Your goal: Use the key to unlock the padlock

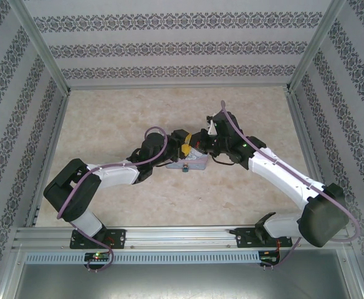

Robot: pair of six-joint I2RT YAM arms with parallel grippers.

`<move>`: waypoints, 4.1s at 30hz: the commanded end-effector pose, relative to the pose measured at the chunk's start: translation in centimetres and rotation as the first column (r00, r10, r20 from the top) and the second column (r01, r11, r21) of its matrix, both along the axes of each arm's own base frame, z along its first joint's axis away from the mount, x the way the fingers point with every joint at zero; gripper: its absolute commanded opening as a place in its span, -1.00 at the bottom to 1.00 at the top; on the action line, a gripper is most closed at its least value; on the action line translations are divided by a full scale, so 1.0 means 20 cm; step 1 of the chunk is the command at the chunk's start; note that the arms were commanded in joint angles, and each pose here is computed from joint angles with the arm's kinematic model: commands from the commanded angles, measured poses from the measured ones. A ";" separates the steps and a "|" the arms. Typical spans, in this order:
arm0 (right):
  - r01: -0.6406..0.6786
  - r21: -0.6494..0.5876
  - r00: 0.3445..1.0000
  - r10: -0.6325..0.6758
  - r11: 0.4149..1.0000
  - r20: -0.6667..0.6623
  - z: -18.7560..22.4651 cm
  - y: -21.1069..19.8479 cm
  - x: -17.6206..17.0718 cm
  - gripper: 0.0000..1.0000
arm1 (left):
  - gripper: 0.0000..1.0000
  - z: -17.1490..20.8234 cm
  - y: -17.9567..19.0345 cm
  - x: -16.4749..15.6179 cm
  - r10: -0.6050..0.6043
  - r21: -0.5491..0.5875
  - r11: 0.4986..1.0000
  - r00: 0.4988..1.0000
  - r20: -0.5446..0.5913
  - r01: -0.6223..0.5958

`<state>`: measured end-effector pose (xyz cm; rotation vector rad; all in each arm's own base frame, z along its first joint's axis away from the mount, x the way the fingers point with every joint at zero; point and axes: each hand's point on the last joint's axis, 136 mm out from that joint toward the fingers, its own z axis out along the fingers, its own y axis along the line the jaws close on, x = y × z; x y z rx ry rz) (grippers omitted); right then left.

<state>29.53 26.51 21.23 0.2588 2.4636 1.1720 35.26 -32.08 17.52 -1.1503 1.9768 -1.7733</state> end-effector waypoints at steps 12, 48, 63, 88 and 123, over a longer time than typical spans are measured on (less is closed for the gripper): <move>-0.015 0.042 1.000 0.015 0.999 -0.006 0.01 0.08 0.03 -1.00 | 0.29 0.10 -0.08 0.03 0.004 -0.115 0.993 0.999 0.047 0.001; 0.019 0.032 1.000 -0.018 0.999 -0.025 -0.06 0.01 0.02 -1.00 | -0.29 0.08 -0.02 0.02 0.049 -0.106 0.993 0.997 0.057 -0.043; 0.024 0.033 0.999 -0.023 0.999 -0.028 -0.06 -0.01 0.02 -1.00 | -0.46 0.07 -0.01 0.02 0.053 -0.088 0.995 0.997 0.054 -0.048; 0.043 0.037 0.999 -0.042 0.998 -0.028 -0.07 -0.05 0.01 -1.00 | -0.67 0.04 0.01 0.02 0.063 -0.069 0.996 0.997 0.045 -0.060; 0.019 0.205 0.983 -0.056 0.979 0.174 0.11 -0.31 0.05 0.66 | -1.00 0.24 -0.05 0.02 -0.361 0.441 0.888 0.789 0.497 0.129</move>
